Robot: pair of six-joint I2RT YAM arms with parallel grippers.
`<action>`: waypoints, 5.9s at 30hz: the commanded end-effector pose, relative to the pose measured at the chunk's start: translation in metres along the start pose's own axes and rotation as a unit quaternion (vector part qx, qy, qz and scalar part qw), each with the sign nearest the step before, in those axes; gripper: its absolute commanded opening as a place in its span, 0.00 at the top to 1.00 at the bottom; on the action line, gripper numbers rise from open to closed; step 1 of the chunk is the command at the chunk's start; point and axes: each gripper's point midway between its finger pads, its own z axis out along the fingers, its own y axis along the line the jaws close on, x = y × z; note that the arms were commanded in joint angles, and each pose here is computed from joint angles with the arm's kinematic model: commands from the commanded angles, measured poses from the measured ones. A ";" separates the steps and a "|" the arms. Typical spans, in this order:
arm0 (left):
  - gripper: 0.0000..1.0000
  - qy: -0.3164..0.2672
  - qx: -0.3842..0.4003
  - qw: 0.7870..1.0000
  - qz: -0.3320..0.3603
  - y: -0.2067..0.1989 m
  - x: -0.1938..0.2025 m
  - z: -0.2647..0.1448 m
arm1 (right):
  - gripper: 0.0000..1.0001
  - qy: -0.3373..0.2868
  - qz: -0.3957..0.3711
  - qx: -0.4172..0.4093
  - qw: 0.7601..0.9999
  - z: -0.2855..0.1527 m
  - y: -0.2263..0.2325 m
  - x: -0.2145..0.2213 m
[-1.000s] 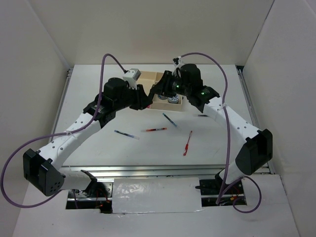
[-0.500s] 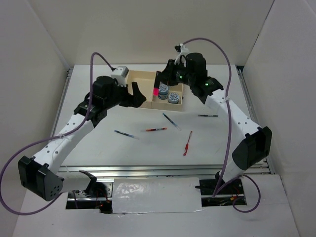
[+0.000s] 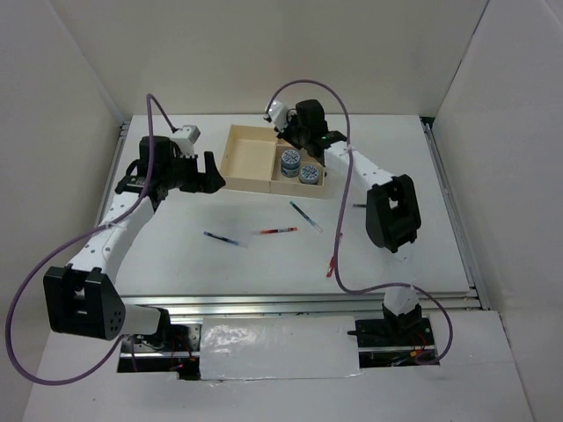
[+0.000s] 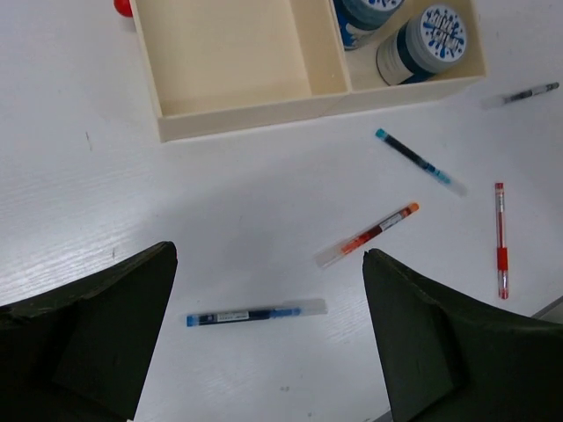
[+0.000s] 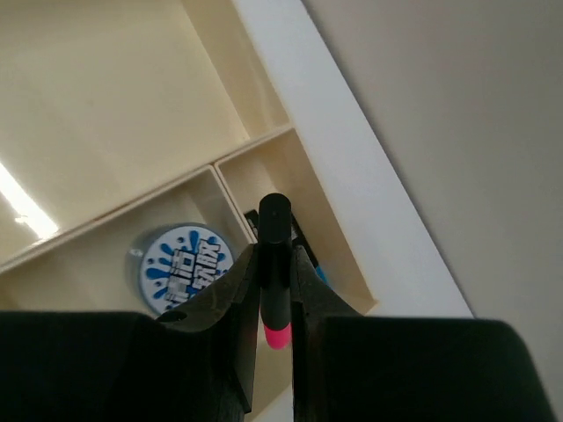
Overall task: Sort the stationery into containers
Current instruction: Place the pen in the storage box, then pick up the pen from the center of the board, then place the pen in the storage box, then pick up the pen from the center of the board.
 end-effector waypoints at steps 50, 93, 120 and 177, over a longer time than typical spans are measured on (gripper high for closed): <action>0.33 0.225 0.273 0.829 0.433 0.043 0.126 0.024 | 0.56 -0.038 0.133 0.020 0.990 -0.121 -0.064 -0.050; 0.95 0.284 0.325 0.730 0.530 -0.001 0.201 0.053 | 0.56 -0.003 0.286 0.016 0.958 -0.278 -0.013 0.039; 1.00 0.009 0.200 0.789 0.581 0.003 -0.042 0.217 | 0.57 0.026 0.316 0.004 0.948 -0.261 -0.005 0.080; 0.13 -0.198 0.108 0.921 0.319 -0.059 -0.082 -0.106 | 0.67 0.228 -0.093 -0.313 0.917 -0.104 0.239 0.082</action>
